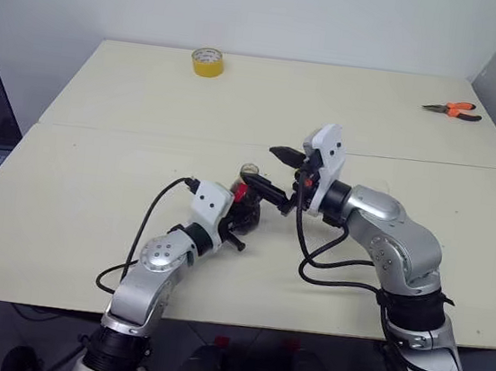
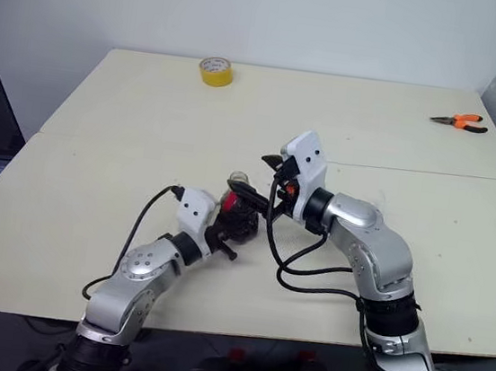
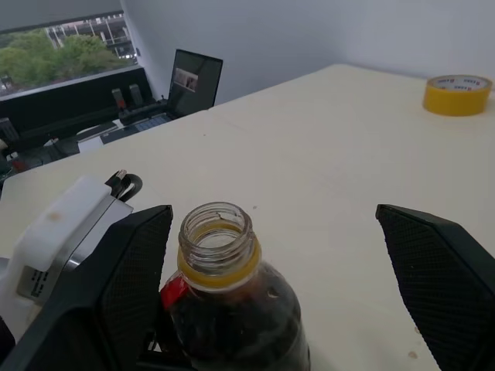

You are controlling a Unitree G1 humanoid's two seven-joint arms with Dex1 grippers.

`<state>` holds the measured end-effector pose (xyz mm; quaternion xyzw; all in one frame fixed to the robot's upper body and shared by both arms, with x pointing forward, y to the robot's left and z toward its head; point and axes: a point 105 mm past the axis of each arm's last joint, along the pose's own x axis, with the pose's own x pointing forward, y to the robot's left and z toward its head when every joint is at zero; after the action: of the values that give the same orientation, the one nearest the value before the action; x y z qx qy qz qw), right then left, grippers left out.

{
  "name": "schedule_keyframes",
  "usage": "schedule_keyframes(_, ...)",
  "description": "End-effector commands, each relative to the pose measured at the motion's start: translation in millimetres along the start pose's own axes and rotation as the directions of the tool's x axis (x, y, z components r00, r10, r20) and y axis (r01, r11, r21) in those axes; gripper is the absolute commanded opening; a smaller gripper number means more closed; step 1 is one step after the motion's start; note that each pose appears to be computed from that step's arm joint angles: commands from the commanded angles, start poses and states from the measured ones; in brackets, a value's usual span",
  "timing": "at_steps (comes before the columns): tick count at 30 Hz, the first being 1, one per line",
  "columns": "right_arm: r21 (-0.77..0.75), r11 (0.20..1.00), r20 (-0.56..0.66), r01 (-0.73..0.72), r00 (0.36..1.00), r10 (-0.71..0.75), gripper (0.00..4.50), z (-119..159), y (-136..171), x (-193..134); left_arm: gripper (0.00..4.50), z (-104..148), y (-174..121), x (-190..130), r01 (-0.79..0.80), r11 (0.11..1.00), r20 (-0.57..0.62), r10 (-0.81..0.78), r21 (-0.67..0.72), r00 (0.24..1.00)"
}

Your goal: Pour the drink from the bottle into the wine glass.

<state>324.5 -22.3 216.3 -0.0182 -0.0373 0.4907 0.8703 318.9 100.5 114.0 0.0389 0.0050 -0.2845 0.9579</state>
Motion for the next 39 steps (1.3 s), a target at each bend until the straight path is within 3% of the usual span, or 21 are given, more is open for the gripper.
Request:
schedule_keyframes(1,-0.059,0.998,0.124,0.001,0.992,0.007,4.5,32,-10,-14,0.63,25,39,-10,-0.15,0.989,0.115,0.15,-0.007,0.982)
schedule_keyframes(9,-0.104,0.994,0.094,-0.023,0.995,0.033,4.5,30,-22,-36,0.63,26,118,-25,-0.411,0.912,0.166,0.407,-0.012,0.898)
schedule_keyframes(16,-0.129,0.991,-0.005,-0.041,0.999,0.041,4.5,12,-20,-40,0.63,11,155,-24,-0.497,0.867,0.156,0.496,-0.039,0.854)
schedule_keyframes(24,-0.153,0.988,-0.065,-0.032,0.998,0.022,4.5,0,-21,-46,0.63,-5,168,-28,-0.543,0.836,0.134,0.548,-0.075,0.825)
schedule_keyframes(36,-0.164,0.986,-0.08,-0.018,0.997,0.005,4.5,-4,-26,-47,4.44,-6,169,-42,-0.565,0.82,0.145,0.572,-0.087,0.807)
schedule_keyframes(39,-0.166,0.986,-0.083,-0.015,0.997,0.002,4.5,-5,-27,-48,4.47,-6,170,-50,-0.578,0.812,0.143,0.584,-0.084,0.799)
